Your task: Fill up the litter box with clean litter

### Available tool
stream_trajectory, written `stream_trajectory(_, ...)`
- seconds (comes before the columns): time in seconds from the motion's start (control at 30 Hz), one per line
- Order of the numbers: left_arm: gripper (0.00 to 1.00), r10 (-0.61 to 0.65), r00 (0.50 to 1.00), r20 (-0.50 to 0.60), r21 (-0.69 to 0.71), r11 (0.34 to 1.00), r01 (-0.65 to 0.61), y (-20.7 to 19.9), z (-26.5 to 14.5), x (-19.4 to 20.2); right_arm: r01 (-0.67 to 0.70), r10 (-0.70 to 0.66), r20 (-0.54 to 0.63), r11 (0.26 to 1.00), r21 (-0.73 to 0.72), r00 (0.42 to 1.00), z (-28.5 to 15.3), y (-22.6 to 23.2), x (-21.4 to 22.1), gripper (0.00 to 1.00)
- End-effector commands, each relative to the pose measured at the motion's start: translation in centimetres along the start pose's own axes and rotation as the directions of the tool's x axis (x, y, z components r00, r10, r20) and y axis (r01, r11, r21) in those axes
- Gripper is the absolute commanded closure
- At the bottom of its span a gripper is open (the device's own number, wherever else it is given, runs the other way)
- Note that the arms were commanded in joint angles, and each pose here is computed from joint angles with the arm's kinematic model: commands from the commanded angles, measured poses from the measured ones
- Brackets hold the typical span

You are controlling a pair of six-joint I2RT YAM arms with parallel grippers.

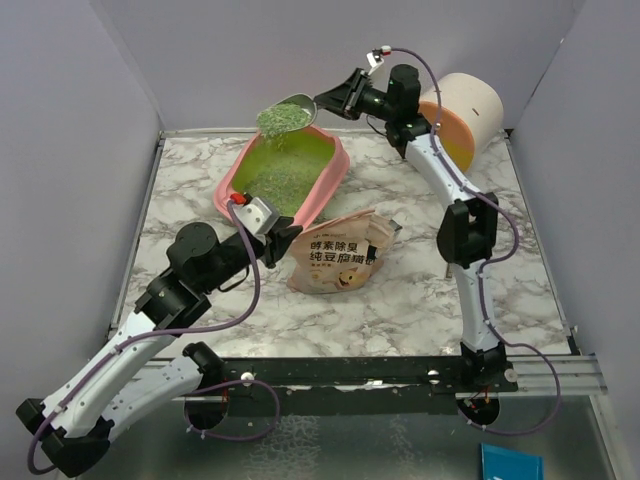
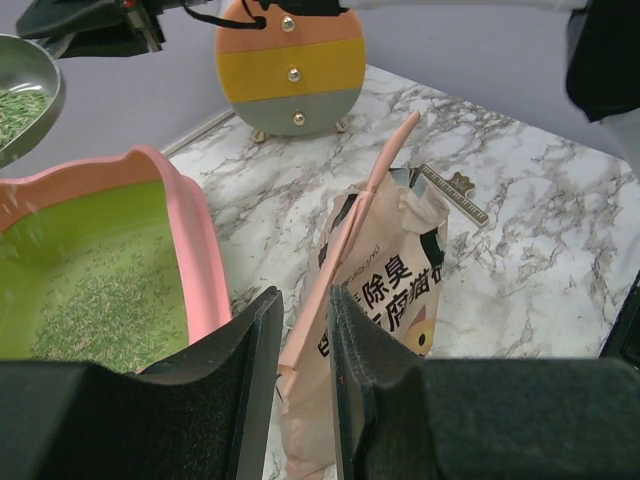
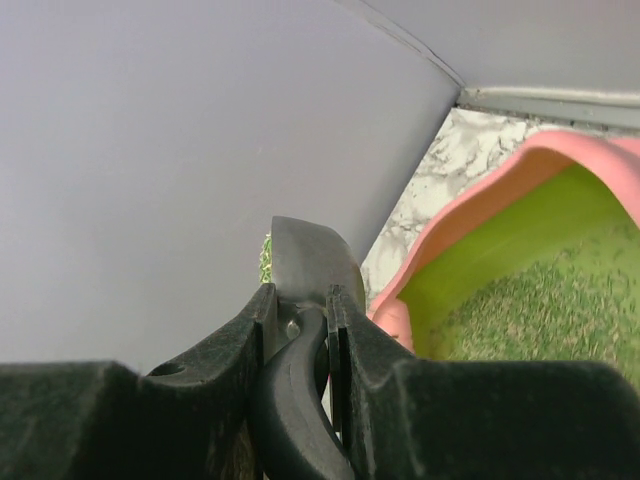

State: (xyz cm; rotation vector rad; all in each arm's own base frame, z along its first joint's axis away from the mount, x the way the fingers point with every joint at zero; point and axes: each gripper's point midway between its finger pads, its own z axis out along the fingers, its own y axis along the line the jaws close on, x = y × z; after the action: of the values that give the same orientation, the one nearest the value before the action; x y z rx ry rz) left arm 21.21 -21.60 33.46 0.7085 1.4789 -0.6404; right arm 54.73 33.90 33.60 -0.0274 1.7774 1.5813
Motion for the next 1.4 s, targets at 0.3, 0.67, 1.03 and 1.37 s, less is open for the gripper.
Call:
stream_trajectory(0.3,0.72,-0.007,1.000,-0.009,-0.042,0.999,0.007,0.6,-1.0,0.8,0.297,-0.309,0.086,0.946,0.126,0.947,2.1,-2.1,-2.7,0.99)
stream_trajectory(0.67,0.72,-0.003,1.000,-0.017,-0.054,0.999,0.002,0.8,-1.2,1.4,0.474,-0.513,0.148,0.849,0.236,0.846,1.4,-1.1,-6.0,0.99)
stream_trajectory(1.03,0.72,-0.008,1.000,-0.020,-0.056,0.998,0.007,0.7,-1.4,1.7,0.629,-0.699,0.150,0.701,0.337,0.699,0.6,0.9,-7.8,0.99)
stream_trajectory(1.37,0.71,-0.008,1.000,-0.016,-0.061,0.998,0.007,0.8,-1.6,1.6,0.787,-0.864,0.044,0.477,0.391,0.501,1.0,3.3,-6.1,0.99)
